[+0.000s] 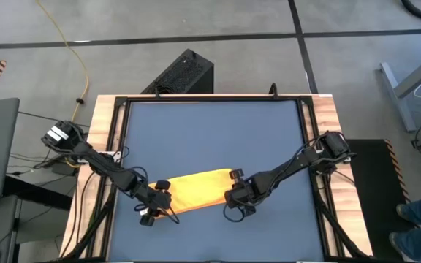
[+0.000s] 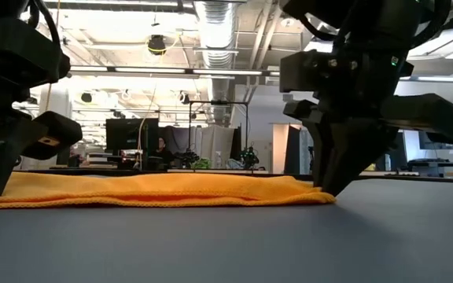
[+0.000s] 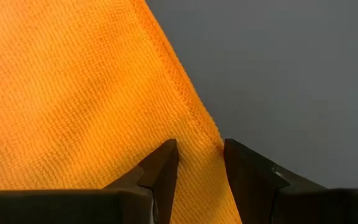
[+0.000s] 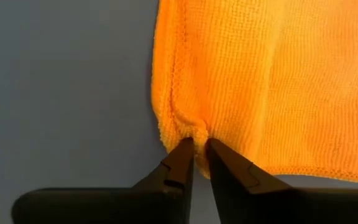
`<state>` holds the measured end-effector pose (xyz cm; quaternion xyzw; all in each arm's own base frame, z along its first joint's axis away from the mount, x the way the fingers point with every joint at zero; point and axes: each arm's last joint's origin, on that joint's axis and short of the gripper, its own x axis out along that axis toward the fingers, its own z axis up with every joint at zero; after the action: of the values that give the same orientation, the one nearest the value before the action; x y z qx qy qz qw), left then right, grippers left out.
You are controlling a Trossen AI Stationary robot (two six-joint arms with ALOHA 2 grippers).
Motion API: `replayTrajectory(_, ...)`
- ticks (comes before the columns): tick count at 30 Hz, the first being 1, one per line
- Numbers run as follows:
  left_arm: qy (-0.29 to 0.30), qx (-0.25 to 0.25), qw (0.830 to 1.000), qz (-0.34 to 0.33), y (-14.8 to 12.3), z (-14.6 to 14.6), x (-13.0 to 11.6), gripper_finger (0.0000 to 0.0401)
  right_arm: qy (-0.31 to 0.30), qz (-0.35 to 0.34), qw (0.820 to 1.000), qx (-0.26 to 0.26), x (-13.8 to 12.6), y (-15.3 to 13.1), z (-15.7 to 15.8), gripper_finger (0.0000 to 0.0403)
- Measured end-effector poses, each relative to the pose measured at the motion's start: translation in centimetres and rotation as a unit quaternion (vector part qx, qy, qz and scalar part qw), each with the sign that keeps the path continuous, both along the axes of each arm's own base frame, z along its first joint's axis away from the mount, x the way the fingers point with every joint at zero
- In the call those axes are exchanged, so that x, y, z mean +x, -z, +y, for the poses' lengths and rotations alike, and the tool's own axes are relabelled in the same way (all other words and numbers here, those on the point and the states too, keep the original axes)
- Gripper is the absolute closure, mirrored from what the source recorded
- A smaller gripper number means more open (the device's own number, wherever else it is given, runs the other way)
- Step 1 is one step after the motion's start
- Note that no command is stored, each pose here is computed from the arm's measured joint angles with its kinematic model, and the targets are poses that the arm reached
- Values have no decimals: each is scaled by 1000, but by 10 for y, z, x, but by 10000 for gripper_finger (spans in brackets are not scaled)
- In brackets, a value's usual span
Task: Roll towel into tight, uniform cylinder
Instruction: Roll the orange towel
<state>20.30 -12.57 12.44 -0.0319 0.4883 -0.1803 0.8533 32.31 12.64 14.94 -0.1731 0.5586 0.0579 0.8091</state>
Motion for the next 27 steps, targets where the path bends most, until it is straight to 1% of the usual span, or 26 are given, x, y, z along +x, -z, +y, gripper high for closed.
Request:
replayTrajectory(4, 4, -7, 1000, -1, -4, 1, -2, 273, -4, 31, 999, -13, -2, -8, 2, 307)
replayTrajectory(8, 6, -11, 1000, -2, -8, 2, -4, 273, -3, 46, 999, -19, 1, -25, 5, 299)
replayTrajectory(13, 6, -10, 1000, 0, -8, 2, -4, 273, -6, 37, 999, -13, 3, -34, 12, 299)
replayTrajectory(18, 5, -6, 1000, 4, -8, 3, -5, 273, 18, 24, 1000, 3, 3, -34, 18, 299)
replayTrajectory(20, 5, -5, 1000, 4, -8, 3, -5, 273, 49, 23, 998, 14, 1, -34, 21, 299)
replayTrajectory(24, 4, -5, 1000, 4, -8, 3, -5, 273, 147, 29, 987, 50, -3, -33, 22, 298)
replayTrajectory(25, 4, -5, 1000, 4, -8, 3, -5, 273, 164, 29, 984, 66, -3, -31, 23, 298)
replayTrajectory(27, 7, -3, 1000, 2, -8, 3, -5, 273, 180, 23, 979, 92, -4, -24, 23, 298)
